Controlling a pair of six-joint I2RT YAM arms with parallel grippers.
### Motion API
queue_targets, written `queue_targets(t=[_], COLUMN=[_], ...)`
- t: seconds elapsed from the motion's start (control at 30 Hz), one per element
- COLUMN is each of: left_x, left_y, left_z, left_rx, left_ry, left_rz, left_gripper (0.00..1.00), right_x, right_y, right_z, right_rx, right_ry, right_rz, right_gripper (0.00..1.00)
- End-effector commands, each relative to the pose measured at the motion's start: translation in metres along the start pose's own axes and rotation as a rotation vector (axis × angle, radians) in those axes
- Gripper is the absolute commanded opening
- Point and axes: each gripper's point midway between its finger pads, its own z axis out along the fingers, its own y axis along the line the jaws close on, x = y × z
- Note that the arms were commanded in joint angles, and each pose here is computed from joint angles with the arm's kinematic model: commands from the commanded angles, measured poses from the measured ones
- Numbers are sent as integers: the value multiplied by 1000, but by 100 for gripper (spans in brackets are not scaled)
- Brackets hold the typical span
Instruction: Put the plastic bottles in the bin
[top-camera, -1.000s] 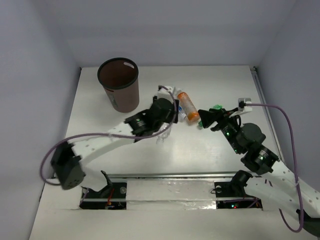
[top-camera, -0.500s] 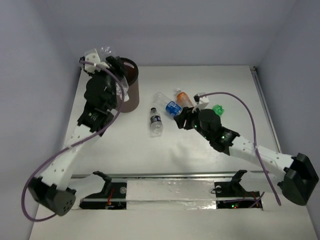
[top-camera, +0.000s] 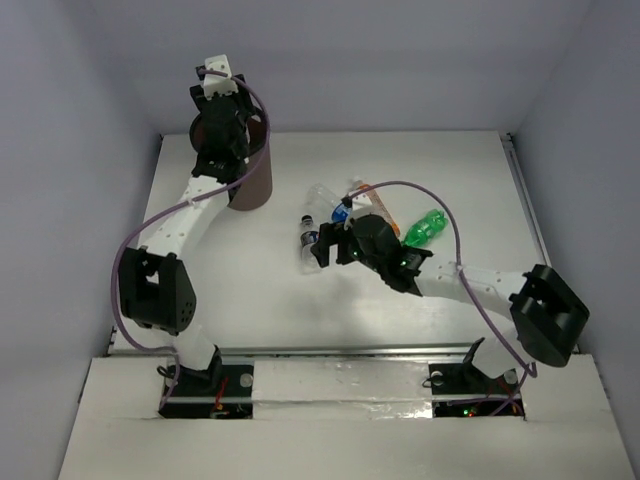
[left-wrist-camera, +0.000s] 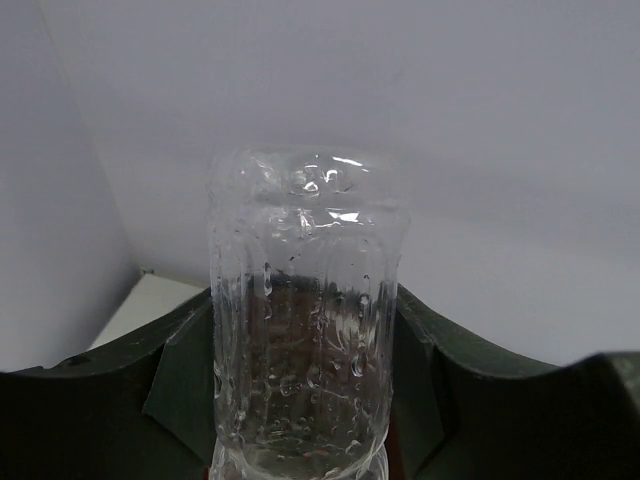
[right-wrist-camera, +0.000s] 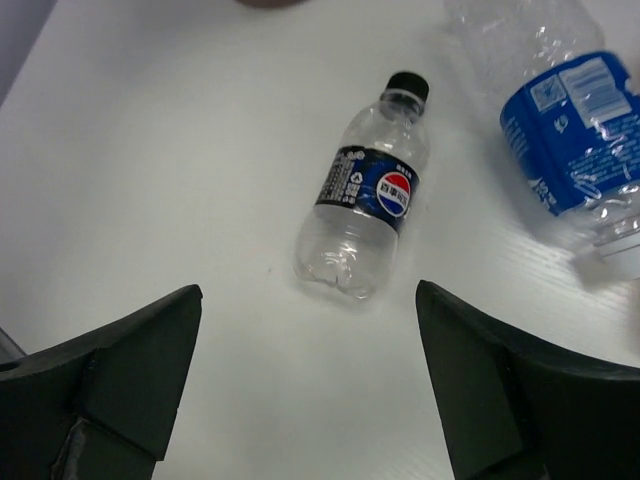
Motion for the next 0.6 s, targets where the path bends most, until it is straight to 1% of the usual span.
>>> queue_targets(t=[0.0,0.03,0.1,0.17,0.2,0.27,0.3,0.4,0.43,0.5,0.53,0.57], left_x=[-61,-54,-52,-50,-55,-69,-73,-106,-119,-130,-120,-124], left_y=[0,-2,2,0,-1,-2,-3,1,2,9,6,8], left_z=[11,15,20,20,18,10,8,-3,-6,-2,7,12], left_rx=[-1,-2,-16,-2,4,24,40,60,57,30,24,15], left_ry=[-177,-171,-179,-180,-196,-216,-217,-269,-295,-323,-307,-315], left_rz=[-19,-4,5,-4,-17,-61,-68,-115,-121,-94,-76,-70], left_gripper=[44,45,44,42,42,42,42,41,41,41,42,44], right_x=[-5,-7,5,-1,4,-1,-9,-19,-30,-37,-34,-33], right_y=[7,15,11,12,10,15,17,14,15,17,14,13], right_z=[14,19,34,44,48,48,42,30,24,23,28,31], right_rx=[0,-12,16,33,45,32,23,39,40,44,62,71], right_ry=[1,7,46,40,56,54,32,3,-27,-36,-26,-22], right_rz=[-2,-9,-20,-22,-28,-27,-23,-16,-12,-12,-22,-25], right_gripper=[94,94,95,95,95,95,95,95,95,95,95,95])
